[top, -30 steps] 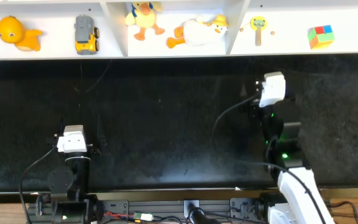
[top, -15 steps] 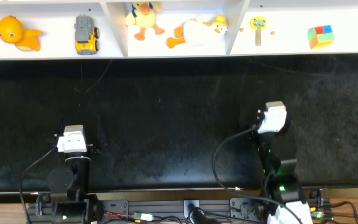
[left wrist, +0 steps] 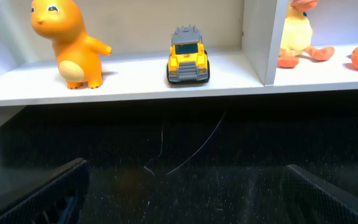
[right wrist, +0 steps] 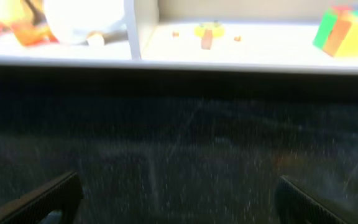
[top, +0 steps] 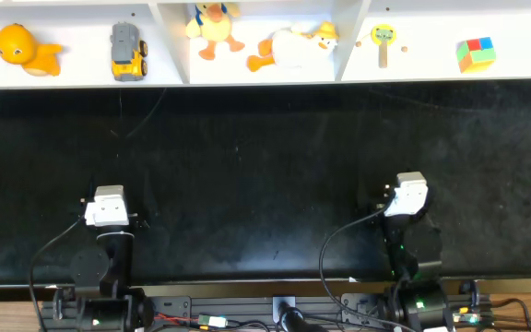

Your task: Store Toys

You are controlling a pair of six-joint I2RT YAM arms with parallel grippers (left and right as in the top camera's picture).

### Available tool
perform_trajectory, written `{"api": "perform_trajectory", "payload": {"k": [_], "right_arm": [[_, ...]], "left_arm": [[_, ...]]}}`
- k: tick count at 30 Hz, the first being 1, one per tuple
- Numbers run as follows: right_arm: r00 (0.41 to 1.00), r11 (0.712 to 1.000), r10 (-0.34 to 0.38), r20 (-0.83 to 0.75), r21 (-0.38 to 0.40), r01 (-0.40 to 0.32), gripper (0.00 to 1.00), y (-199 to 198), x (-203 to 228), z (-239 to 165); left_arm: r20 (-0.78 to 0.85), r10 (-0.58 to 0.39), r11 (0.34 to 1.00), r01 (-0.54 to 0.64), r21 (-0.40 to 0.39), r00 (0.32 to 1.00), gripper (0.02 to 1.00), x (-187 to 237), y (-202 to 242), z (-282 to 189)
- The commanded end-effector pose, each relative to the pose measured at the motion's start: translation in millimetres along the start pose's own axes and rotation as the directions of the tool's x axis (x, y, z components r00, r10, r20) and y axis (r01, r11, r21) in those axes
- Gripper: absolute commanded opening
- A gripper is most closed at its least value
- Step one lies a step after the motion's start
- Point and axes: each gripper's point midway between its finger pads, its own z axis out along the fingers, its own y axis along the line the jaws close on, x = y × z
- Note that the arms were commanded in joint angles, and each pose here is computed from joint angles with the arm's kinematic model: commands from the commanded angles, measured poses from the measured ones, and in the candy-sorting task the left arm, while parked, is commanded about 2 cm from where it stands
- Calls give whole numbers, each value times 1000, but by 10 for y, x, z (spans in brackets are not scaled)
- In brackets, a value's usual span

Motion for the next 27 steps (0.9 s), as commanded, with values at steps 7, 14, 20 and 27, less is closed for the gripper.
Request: {"api": "perform_trajectory", "payload": {"k": [7,14,20,27], "right_arm": [[972,1000,20,235,-17,-17,996,16,-491,-189],[975,1000,20,219,5,-21,993,-41,-449,-183],[974,990,20,225,129,-50,996,-355,-453,-203],[974,990,20,225,133,-51,996,-364,-453,-204]], "left_arm": [[6,15,1000,-15,-5,1000,998,-9,9,-5],[6,15,1000,-15,-5,1000,998,-9,9,-5],[6,15,1000,-15,-5,1000,998,-9,9,-5],[6,15,1000,-15,-5,1000,998,-9,9,-5]]}}
